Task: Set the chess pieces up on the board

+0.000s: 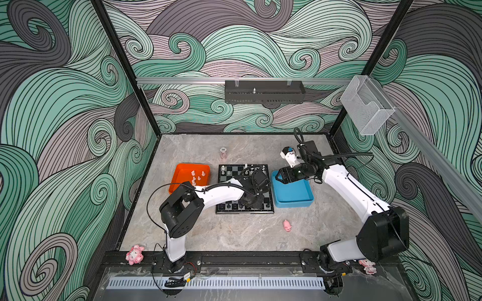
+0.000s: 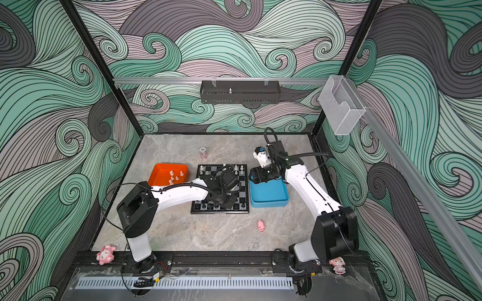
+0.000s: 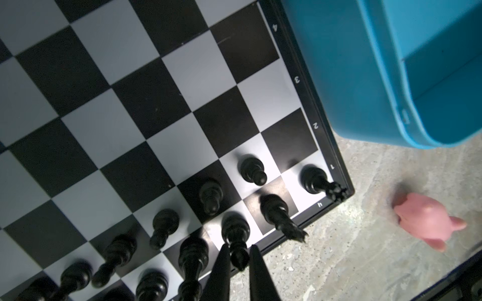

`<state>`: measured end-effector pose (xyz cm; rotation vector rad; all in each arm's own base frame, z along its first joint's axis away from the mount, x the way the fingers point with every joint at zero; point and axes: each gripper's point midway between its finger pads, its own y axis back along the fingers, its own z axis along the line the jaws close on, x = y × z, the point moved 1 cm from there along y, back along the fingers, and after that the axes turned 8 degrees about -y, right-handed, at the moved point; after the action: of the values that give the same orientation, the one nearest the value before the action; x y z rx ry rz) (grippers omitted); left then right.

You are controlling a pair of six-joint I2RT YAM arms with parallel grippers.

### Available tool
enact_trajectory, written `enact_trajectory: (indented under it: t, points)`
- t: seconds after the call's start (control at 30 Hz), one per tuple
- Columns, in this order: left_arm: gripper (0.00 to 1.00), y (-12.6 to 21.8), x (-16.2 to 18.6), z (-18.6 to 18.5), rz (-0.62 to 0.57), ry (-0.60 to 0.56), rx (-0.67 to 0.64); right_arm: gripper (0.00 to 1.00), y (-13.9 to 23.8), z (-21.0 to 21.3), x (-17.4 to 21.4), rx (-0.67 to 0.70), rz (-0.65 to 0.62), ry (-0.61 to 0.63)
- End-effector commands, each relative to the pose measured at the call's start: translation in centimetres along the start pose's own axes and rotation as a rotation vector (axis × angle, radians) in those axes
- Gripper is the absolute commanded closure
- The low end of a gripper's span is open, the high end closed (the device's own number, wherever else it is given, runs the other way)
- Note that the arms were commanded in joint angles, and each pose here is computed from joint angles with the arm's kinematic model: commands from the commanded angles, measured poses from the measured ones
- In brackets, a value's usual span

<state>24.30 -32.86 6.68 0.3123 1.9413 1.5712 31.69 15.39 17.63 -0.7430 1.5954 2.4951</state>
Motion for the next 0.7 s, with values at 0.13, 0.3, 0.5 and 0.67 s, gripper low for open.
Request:
enact_trajectory:
  t: [0.13, 0.3, 0.5, 0.67]
  points:
    - [0.89, 0.82, -0.68, -0.64, -0.013, -0.018, 0.009, 0.24, -0.33, -0.16, 0.29, -0.011, 0.006, -0.003]
    - [0.89, 1.05, -0.46, -0.44, -0.007, -0.017, -0.001, 0.24, -0.37, -0.16, 0.27, -0.012, 0.008, -0.004]
    - [0.89, 1.04, -0.06, -0.13, 0.005, -0.019, -0.027, 0.23, -0.37, -0.16, 0.33, -0.012, 0.008, -0.004]
    - [0.89, 1.07, 0.03, -0.02, 0.005, -0.028, -0.041, 0.24, -0.41, -0.16, 0.29, -0.013, 0.008, -0.005]
